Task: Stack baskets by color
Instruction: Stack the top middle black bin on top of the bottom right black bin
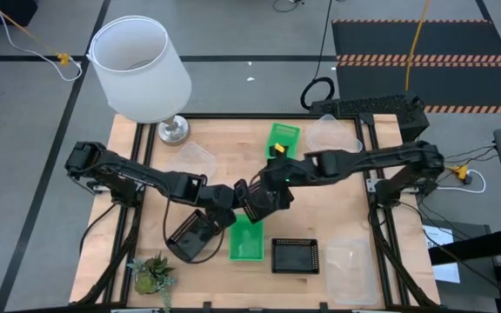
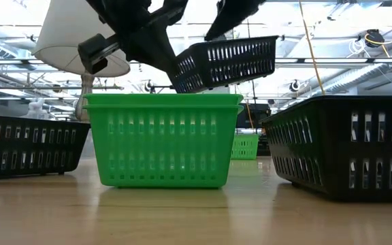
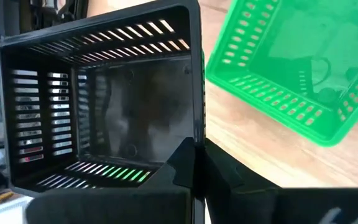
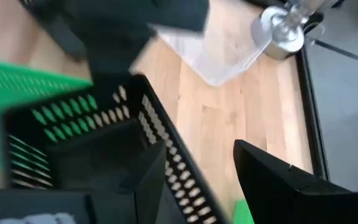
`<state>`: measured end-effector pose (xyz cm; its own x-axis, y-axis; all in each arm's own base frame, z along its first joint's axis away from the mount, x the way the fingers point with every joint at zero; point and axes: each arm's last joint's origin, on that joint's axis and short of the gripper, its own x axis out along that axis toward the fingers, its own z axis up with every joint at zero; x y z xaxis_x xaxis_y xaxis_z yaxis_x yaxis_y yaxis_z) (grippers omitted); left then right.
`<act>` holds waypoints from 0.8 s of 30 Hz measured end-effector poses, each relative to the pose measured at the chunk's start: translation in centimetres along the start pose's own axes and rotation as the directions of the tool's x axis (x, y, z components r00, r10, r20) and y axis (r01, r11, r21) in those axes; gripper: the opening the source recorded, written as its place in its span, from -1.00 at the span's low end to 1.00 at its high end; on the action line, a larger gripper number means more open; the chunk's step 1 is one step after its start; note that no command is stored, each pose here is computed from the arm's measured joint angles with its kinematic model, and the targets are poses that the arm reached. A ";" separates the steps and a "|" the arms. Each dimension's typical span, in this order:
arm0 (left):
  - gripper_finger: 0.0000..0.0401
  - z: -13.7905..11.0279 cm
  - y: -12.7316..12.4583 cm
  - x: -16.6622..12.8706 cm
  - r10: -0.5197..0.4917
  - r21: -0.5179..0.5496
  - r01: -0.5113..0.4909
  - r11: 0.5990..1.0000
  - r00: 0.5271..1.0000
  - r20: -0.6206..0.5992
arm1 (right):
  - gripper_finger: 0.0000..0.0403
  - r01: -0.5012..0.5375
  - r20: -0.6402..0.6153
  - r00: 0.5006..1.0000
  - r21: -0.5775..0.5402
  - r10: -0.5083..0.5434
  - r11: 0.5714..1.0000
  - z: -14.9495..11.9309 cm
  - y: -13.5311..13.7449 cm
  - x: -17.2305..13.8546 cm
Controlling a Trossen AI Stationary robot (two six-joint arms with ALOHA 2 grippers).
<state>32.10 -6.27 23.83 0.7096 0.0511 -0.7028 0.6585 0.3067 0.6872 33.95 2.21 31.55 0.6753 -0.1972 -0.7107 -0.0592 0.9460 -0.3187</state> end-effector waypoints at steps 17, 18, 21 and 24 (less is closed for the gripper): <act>-0.96 0.1 0.1 0.0 0.009 0.017 -0.009 1.000 1.000 0.005 | -0.45 -0.155 -0.089 0.984 0.028 0.157 0.988 -1.4 -1.6 1.3; -0.95 0.1 0.1 0.0 0.013 0.015 -0.014 1.000 1.000 0.006 | -0.49 -0.157 -0.098 0.982 0.026 0.159 0.987 -1.5 -1.7 1.3; -0.90 0.1 0.3 0.0 0.027 0.017 -0.028 0.999 1.000 0.014 | -0.59 -0.177 -0.112 0.978 0.007 0.177 0.984 -1.7 -1.7 1.2; -0.92 0.2 0.3 0.0 0.031 0.033 -0.032 0.999 0.999 0.018 | -0.73 -0.186 -0.119 0.976 -0.009 0.184 0.983 -1.8 -1.7 1.2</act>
<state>32.34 -6.34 24.08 0.7341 0.0439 -0.6776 0.6435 0.2737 0.7149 33.57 -0.12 30.08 0.5604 -0.0494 -0.8267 -0.1901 0.9639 -0.1865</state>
